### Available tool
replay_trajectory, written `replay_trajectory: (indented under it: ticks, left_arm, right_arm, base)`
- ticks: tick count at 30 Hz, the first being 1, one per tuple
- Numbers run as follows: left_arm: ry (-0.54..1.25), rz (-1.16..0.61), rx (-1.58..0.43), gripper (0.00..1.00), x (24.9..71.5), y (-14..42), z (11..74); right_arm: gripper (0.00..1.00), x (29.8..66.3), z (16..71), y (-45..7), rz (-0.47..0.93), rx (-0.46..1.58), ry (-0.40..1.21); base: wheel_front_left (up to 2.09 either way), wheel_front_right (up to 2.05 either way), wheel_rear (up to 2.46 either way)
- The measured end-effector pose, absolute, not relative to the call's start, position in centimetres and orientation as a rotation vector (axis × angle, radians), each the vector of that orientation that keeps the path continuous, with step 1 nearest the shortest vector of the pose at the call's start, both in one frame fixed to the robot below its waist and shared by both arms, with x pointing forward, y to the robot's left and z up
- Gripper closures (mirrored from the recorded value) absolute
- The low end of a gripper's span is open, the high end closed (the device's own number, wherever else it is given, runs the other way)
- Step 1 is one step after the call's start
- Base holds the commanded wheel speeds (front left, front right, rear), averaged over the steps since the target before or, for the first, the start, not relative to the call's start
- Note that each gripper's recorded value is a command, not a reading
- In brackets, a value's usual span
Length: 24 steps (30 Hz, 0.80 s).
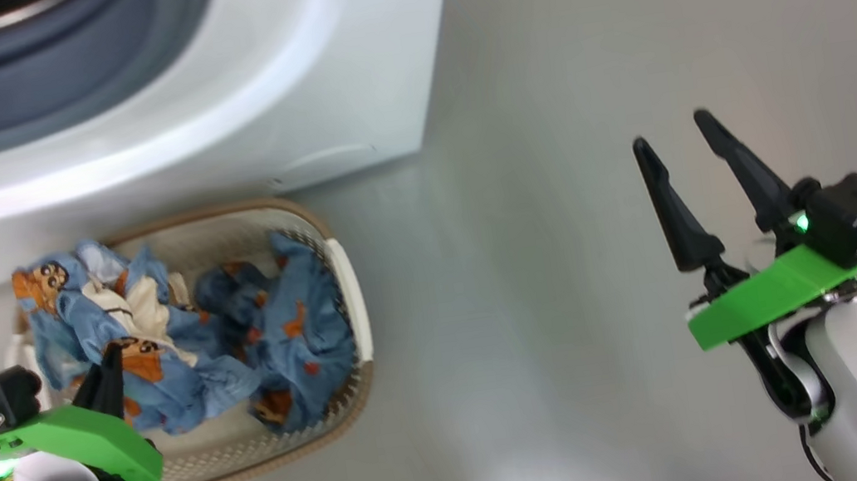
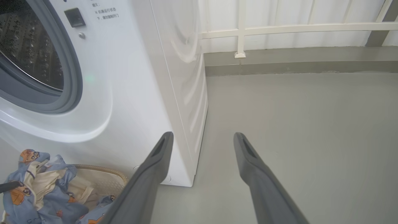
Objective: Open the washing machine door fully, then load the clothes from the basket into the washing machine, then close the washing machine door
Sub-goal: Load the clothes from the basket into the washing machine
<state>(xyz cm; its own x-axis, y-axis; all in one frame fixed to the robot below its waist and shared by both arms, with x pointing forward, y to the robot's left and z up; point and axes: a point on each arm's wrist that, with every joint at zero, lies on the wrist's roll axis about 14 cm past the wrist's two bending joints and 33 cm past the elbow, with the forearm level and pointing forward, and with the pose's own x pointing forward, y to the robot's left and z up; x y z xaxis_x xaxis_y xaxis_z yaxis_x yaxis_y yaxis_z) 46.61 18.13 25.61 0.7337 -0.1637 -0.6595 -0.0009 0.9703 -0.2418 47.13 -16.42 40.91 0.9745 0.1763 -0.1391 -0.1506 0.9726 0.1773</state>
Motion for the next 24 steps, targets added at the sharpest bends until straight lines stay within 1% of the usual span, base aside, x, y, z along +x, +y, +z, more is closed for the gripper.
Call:
replay_trajectory:
  ticks: [8,18,19,24]
  left_arm:
    - [0.556,-0.102,-0.24,1.0,47.2,19.4,32.1]
    - [0.327,-0.098,-0.195,1.0,45.3,21.1,39.4]
    - [0.282,-0.089,-0.197,1.0,44.7,21.4,40.8]
    - [0.19,-0.081,-0.187,1.0,43.0,21.8,43.5]
  right_arm:
    - [0.0,45.7,43.2,-16.1,0.175,0.195,0.117]
    - [0.0,43.1,45.3,-15.8,0.193,0.197,0.086]
    - [0.0,42.6,45.6,-15.8,0.195,0.199,0.08]
    - [0.0,41.5,46.5,-15.9,0.197,0.196,0.063]
  base:
    - [0.0,0.0,0.0]
    - [0.0,0.0,0.0]
    - [0.0,0.0,0.0]
    - [0.0,0.0,0.0]
